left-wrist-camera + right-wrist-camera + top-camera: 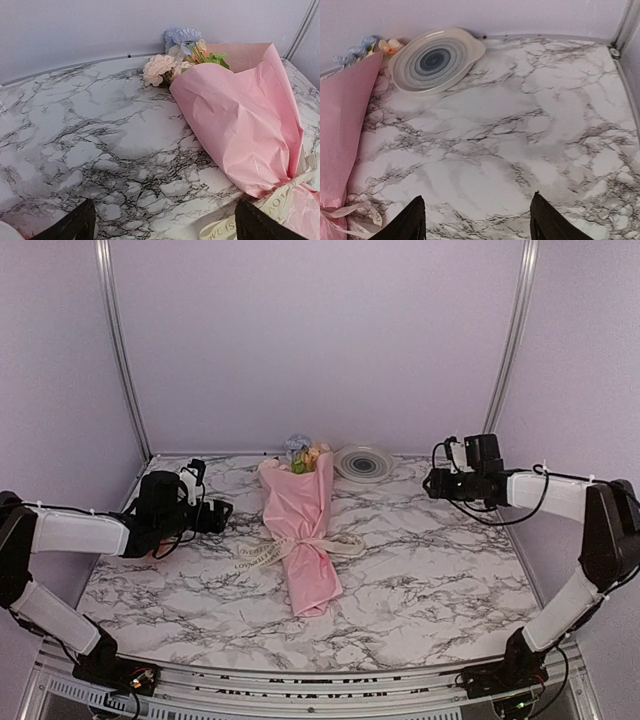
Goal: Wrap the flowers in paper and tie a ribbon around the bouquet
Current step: Reset both arms
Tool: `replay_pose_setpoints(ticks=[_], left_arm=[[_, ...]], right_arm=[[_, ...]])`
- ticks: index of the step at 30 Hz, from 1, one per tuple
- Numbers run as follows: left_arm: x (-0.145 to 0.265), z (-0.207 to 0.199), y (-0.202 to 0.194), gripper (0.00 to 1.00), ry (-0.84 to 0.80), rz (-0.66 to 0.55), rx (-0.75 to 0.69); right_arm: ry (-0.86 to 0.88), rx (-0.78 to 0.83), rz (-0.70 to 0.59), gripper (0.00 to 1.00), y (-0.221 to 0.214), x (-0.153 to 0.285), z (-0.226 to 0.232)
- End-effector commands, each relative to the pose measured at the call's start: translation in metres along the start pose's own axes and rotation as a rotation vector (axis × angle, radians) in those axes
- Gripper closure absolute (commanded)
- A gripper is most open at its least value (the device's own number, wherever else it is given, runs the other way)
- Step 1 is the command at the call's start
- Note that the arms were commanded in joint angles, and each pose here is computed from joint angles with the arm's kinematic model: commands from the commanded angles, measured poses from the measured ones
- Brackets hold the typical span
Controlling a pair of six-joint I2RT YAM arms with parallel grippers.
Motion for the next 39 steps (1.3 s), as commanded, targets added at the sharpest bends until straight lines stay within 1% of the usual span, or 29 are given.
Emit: replay_pose_setpoints(ticks=[1, 6, 10, 13, 16, 18, 21, 27, 31, 35, 39], left_arm=[[0.011, 0.013, -0.008, 0.01, 0.164, 0.008, -0.019], [0.016, 0.027, -0.008, 0.01, 0.358, 0.006, -0.027], [0.022, 0.030, -0.002, 0.01, 0.407, -0.017, -0.041], [0.032, 0.035, 0.002, 0.01, 0.485, -0.034, -0.083], [0.039, 0.042, -0.003, 0.01, 0.606, -0.020, -0.108], [0.042, 0.045, -0.008, 0.01, 0.639, -0.024, -0.104], [0.047, 0.046, -0.010, 0.01, 0.623, -0.040, -0.101], [0.054, 0.048, -0.012, 0.01, 0.644, -0.056, -0.112], [0.055, 0.050, -0.013, 0.01, 0.649, -0.059, -0.113], [0.056, 0.051, -0.013, 0.01, 0.657, -0.057, -0.115], [0.055, 0.059, -0.024, 0.01, 0.723, -0.038, -0.131]], right_arm=[[-0.159, -0.102, -0.275, 0.30, 0.017, 0.040, -0.033], [-0.240, -0.219, -0.439, 0.29, 0.000, 0.067, -0.076], [-0.317, -0.272, -0.535, 0.28, -0.015, 0.083, -0.098], [-0.374, -0.263, -0.583, 0.27, -0.024, 0.090, -0.103], [-0.388, -0.235, -0.591, 0.24, -0.030, 0.093, -0.104], [-0.373, -0.209, -0.579, 0.22, -0.032, 0.092, -0.103], [-0.366, -0.190, -0.569, 0.22, -0.036, 0.089, -0.104], [-0.317, -0.184, -0.558, 0.23, -0.040, 0.083, -0.102], [-0.320, -0.170, -0.537, 0.23, -0.046, 0.083, -0.103], [-0.310, -0.162, -0.548, 0.23, -0.053, 0.084, -0.103], [-0.331, -0.174, -0.555, 0.18, -0.058, 0.083, -0.106]])
Point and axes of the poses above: each gripper's point midway between its finger pads, its own x axis back along the fingers, its own z axis along the line the jaws close on, y = z × x, the point moved 10 cm from there along x, back along the fingers, and after that the axes turned 6 degrees about -x, right-handed, at the moved point
